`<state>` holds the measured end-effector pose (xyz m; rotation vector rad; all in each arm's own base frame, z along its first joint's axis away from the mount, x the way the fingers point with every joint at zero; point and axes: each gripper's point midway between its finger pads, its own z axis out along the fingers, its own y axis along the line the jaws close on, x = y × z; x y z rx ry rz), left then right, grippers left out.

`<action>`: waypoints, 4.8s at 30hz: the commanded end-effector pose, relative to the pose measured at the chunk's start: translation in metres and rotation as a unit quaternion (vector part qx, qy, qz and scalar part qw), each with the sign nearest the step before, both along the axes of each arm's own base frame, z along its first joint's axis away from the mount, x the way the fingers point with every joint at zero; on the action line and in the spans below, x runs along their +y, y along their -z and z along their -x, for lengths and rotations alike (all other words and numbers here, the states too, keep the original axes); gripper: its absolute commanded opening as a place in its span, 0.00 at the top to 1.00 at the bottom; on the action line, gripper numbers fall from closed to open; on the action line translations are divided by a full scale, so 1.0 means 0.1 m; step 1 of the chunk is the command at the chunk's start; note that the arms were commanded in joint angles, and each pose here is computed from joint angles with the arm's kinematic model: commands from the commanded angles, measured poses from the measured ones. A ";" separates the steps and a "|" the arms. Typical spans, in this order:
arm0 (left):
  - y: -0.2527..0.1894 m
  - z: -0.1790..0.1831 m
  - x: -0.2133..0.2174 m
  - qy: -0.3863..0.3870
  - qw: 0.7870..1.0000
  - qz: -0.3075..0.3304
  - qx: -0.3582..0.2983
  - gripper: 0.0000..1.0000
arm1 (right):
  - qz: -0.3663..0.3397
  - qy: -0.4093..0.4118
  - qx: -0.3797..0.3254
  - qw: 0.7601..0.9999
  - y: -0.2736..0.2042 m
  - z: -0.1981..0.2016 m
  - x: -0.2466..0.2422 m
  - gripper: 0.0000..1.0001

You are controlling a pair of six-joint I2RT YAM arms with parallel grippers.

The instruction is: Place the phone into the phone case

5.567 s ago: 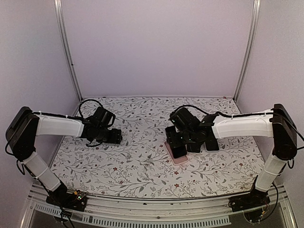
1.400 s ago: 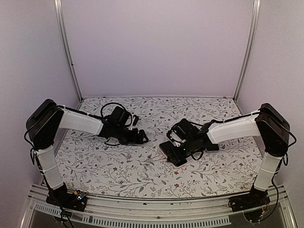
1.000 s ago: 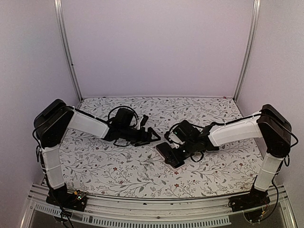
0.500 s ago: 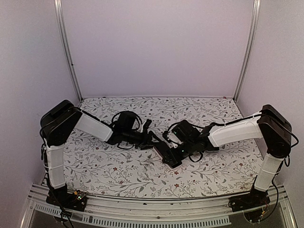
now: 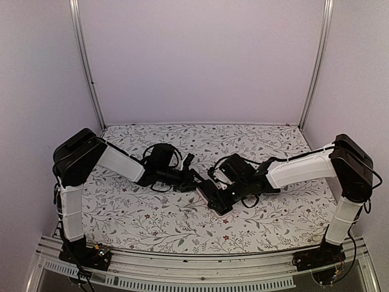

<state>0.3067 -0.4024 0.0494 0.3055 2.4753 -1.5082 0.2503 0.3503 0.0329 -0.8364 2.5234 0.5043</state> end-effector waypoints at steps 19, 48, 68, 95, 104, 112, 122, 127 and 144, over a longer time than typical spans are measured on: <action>-0.17 0.20 -0.06 0.088 0.987 -0.063 -0.122 1.00 | -0.057 0.016 -0.060 0.996 -0.38 -0.24 0.07 0.01; -0.50 1.07 -0.32 0.274 0.822 -0.149 -0.476 1.00 | -0.254 -0.313 -0.076 0.912 -1.32 0.43 -0.29 0.31; -0.42 1.02 -0.42 0.285 0.820 -0.160 -0.470 1.00 | -0.225 -0.291 -0.071 0.927 -1.07 0.47 -0.34 0.80; -0.99 1.15 -0.35 0.244 0.838 0.014 -0.488 0.56 | -0.190 -0.308 -0.107 0.926 -0.99 0.52 -0.34 1.00; -0.99 1.15 -0.38 0.260 0.830 0.025 -0.492 0.71 | -0.195 -0.316 -0.112 0.922 -1.02 0.55 -0.33 1.00; -0.91 1.12 -0.48 0.269 0.833 0.027 -0.483 0.81 | -0.204 -0.334 -0.128 0.911 -1.11 0.59 -0.29 1.00; -1.00 1.18 -0.53 0.269 0.828 0.032 -0.491 1.00 | -0.211 -0.337 -0.149 0.905 -1.17 0.55 -0.24 0.82; -0.92 1.14 -0.49 0.263 0.825 0.005 -0.501 1.00 | -0.194 -0.333 -0.150 0.911 -1.12 0.50 -0.24 0.54; -0.85 1.10 -0.50 0.252 0.819 -0.039 -0.514 1.00 | -0.164 -0.339 -0.153 0.914 -1.11 0.53 -0.18 0.95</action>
